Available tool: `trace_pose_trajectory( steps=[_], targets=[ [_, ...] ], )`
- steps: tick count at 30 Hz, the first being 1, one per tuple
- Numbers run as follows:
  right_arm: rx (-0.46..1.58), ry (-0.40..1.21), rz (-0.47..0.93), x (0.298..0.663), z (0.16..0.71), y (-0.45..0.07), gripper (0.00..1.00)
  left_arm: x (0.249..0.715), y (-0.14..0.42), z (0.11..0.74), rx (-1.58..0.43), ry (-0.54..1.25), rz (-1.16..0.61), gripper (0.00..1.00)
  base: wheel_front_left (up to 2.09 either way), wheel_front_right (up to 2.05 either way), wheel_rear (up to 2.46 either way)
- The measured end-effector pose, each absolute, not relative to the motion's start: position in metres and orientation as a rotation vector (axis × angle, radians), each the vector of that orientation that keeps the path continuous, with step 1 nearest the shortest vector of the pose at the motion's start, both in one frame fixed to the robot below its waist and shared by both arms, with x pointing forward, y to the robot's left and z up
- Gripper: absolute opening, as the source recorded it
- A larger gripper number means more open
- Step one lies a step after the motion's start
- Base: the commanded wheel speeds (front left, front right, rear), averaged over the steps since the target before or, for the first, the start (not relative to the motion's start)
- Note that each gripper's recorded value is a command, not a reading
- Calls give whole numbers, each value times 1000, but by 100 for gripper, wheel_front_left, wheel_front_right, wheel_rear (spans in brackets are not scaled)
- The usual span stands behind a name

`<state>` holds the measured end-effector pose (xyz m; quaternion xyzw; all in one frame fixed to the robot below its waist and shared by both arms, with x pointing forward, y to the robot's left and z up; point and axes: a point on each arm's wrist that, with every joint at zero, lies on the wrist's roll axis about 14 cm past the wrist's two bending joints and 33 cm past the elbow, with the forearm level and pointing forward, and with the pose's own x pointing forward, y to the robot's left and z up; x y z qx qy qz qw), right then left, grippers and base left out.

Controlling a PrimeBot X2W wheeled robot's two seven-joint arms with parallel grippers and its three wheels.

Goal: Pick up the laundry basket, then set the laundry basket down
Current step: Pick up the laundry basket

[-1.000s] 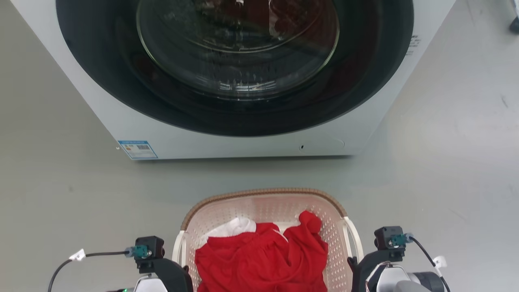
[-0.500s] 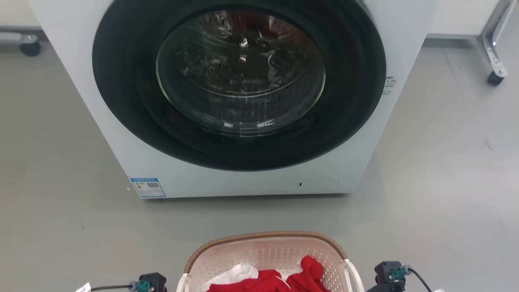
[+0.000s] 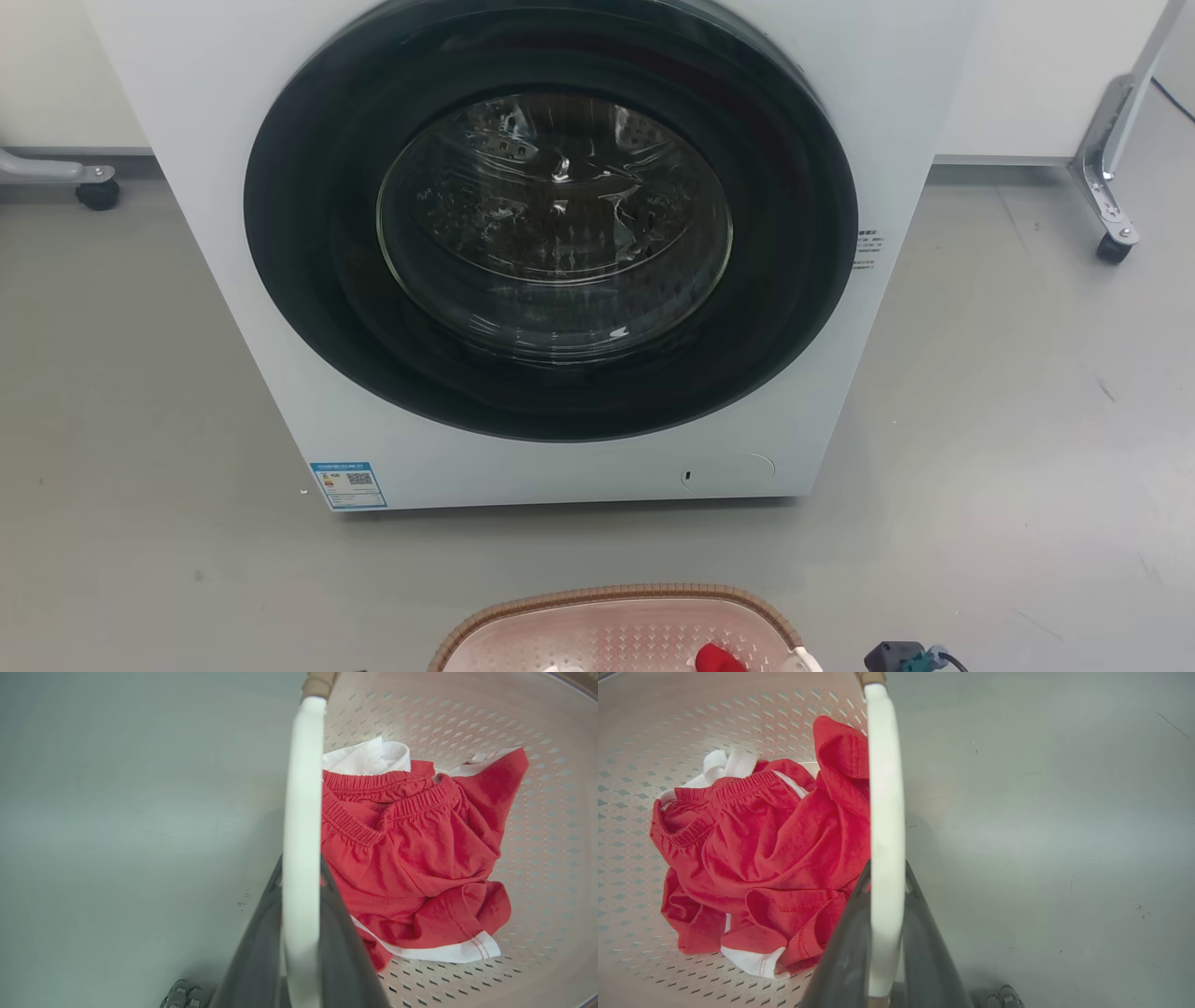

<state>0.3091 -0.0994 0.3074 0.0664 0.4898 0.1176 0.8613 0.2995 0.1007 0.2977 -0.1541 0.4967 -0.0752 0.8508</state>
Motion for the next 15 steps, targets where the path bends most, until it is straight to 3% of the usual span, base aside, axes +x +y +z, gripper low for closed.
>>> trace_pose_trajectory(
  steps=[15],
  targets=[
    [140,1056,249,303,305,-99,0,290,98,294,-325,1083,-168,0,0,0,0]
  ],
)
